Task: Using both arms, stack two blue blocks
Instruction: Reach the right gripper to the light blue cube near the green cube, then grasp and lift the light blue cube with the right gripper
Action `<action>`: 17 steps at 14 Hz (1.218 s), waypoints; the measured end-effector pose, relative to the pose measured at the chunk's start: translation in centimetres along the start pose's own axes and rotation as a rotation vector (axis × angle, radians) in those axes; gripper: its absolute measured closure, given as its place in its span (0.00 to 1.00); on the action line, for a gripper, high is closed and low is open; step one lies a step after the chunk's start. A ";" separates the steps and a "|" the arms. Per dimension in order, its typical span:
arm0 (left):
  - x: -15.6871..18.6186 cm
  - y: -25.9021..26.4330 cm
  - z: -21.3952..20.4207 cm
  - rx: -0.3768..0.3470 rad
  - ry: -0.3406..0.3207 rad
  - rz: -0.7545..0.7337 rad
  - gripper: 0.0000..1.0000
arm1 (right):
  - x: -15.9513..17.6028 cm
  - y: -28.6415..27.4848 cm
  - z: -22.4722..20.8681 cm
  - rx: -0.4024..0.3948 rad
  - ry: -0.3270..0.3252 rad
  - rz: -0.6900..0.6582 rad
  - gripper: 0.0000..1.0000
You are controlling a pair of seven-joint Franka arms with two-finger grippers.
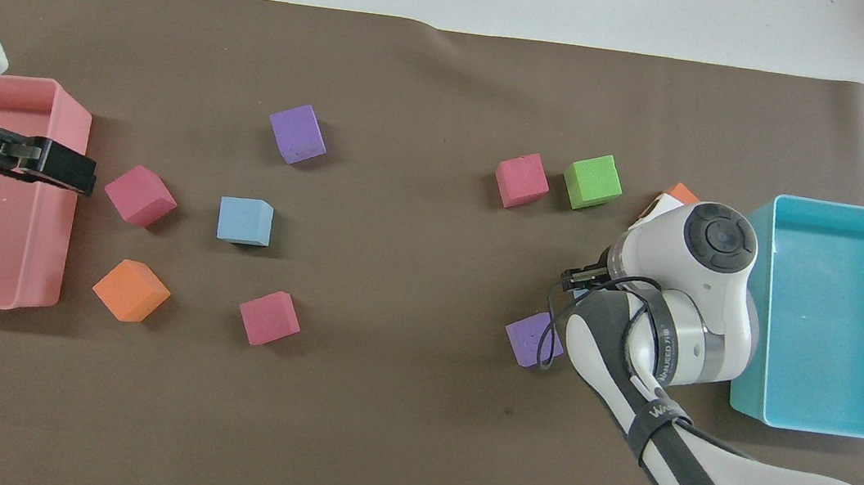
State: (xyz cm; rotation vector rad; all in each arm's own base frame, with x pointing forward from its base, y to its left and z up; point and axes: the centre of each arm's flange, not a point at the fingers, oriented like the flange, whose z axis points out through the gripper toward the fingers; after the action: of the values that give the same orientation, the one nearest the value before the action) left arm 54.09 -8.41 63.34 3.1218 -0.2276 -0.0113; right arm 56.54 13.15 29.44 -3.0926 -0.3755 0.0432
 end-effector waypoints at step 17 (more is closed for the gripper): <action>-0.1 -0.8 -0.2 0.000 0.007 -0.015 0.00 | 1.9 -5.8 -12.6 0.030 0.033 0.067 0.44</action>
State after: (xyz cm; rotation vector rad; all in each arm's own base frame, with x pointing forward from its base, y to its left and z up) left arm 54.16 -7.59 63.56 3.1231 -0.2046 -0.0003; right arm 57.38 18.96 42.14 -3.0715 -0.2682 -0.0005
